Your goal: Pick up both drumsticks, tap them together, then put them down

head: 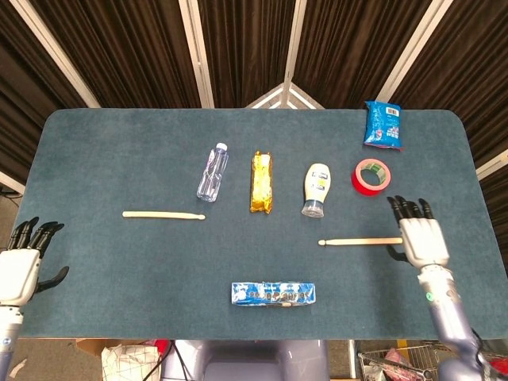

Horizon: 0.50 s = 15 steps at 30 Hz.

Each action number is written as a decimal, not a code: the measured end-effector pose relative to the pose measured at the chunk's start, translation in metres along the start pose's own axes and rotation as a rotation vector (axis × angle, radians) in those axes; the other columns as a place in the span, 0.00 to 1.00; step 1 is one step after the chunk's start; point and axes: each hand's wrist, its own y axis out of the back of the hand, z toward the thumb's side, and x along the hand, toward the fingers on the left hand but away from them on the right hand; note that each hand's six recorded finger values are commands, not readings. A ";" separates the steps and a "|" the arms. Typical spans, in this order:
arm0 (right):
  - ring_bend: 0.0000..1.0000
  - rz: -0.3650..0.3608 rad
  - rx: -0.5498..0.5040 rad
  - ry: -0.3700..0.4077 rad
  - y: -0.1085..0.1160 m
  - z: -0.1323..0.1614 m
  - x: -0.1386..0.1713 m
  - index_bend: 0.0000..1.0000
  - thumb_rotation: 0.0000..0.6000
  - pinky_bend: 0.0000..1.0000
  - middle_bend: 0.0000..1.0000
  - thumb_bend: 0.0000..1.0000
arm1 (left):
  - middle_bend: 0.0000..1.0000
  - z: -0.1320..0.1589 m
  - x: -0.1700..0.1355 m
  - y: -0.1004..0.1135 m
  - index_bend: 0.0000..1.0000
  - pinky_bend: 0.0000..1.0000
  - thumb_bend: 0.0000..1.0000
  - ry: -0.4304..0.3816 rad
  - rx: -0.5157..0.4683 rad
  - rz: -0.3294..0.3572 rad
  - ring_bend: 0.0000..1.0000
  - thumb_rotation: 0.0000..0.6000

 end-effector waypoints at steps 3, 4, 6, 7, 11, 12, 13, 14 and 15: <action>0.12 -0.069 0.015 0.012 0.008 -0.013 0.024 0.03 1.00 0.00 0.09 0.28 | 0.12 -0.002 -0.005 0.003 0.17 0.00 0.34 0.007 0.014 -0.014 0.00 1.00; 0.12 -0.085 0.015 0.014 0.008 -0.017 0.031 0.04 1.00 0.00 0.09 0.29 | 0.12 -0.002 -0.007 0.004 0.17 0.00 0.33 0.009 0.015 -0.017 0.00 1.00; 0.11 -0.111 0.015 0.020 0.008 -0.029 0.048 0.04 1.00 0.00 0.09 0.29 | 0.12 -0.002 -0.010 0.007 0.17 0.00 0.31 0.007 0.017 -0.021 0.00 1.00; 0.11 -0.117 0.016 0.020 0.007 -0.034 0.054 0.04 1.00 0.00 0.09 0.29 | 0.12 -0.002 -0.012 0.008 0.17 0.00 0.31 0.004 0.014 -0.021 0.00 1.00; 0.10 -0.105 0.020 0.022 -0.001 -0.053 0.076 0.04 1.00 0.00 0.09 0.28 | 0.12 -0.003 -0.016 0.014 0.17 0.00 0.31 0.000 0.006 -0.005 0.00 1.00; 0.09 -0.101 0.025 0.022 -0.003 -0.058 0.080 0.04 1.00 0.00 0.09 0.28 | 0.12 -0.003 -0.017 0.015 0.17 0.00 0.31 0.001 0.006 0.002 0.00 1.00; 0.09 -0.098 0.030 0.023 -0.005 -0.060 0.082 0.04 1.00 0.00 0.09 0.28 | 0.12 -0.004 -0.018 0.016 0.17 0.00 0.31 0.003 0.007 0.007 0.00 1.00; 0.09 -0.094 0.038 0.026 -0.006 -0.063 0.084 0.04 1.00 0.00 0.09 0.29 | 0.12 -0.004 -0.019 0.016 0.17 0.00 0.31 0.004 0.009 0.010 0.00 1.00; 0.09 -0.090 0.042 0.028 -0.008 -0.065 0.085 0.04 1.00 0.00 0.09 0.29 | 0.12 -0.004 -0.019 0.016 0.17 0.00 0.31 0.003 0.008 0.010 0.00 1.00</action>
